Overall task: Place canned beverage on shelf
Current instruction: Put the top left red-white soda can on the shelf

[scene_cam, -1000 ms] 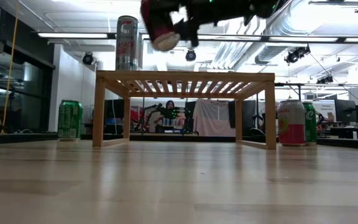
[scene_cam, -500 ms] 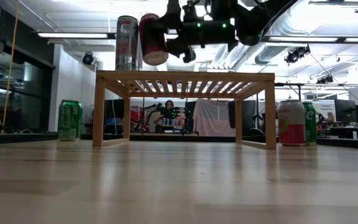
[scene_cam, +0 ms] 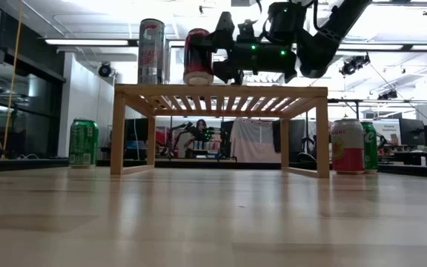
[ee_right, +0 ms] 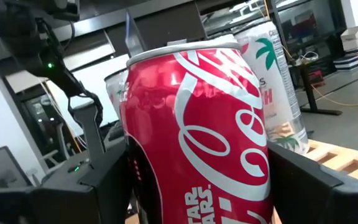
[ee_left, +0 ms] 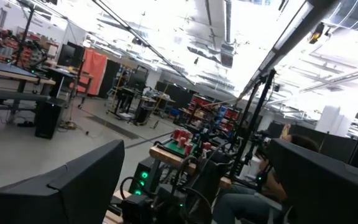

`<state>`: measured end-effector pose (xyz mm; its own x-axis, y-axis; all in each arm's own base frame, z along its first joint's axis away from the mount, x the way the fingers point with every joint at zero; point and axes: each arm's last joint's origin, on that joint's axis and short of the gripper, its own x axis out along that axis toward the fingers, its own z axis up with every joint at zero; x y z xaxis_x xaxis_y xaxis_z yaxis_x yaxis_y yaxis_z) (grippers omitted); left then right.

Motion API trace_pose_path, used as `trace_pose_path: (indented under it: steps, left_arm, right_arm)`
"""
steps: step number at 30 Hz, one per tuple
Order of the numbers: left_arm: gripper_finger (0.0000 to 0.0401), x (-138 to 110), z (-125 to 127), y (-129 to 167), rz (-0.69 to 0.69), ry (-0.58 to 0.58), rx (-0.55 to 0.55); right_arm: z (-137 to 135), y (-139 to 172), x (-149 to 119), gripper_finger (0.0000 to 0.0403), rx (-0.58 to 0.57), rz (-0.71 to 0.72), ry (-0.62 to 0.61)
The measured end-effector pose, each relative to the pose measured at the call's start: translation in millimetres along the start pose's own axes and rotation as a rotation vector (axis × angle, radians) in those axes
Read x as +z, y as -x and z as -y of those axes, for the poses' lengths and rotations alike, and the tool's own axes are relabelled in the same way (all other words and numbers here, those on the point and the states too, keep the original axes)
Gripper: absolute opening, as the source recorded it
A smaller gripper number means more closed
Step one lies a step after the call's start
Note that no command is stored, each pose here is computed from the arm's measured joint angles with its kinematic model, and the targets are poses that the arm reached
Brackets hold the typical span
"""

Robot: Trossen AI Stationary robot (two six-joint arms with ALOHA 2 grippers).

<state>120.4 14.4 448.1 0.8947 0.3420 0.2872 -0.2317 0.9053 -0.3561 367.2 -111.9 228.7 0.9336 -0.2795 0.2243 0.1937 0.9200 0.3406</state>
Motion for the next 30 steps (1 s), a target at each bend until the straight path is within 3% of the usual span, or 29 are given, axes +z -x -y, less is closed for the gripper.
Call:
trace_pose_path:
  steps: [18, 30]
  left_arm:
    - [0.0392, -5.5, 0.1, -7.4, -0.016, -0.008, 0.028]
    - [0.0392, -7.3, 0.4, -9.7, -0.024, -0.01, 0.03]
  right_arm:
    - [-2.2, -0.3, -3.4, 0.0285, -0.003, -0.022, 0.024]
    - [-10.4, -9.5, -7.0, 0.0292, -0.005, -0.119, 0.057]
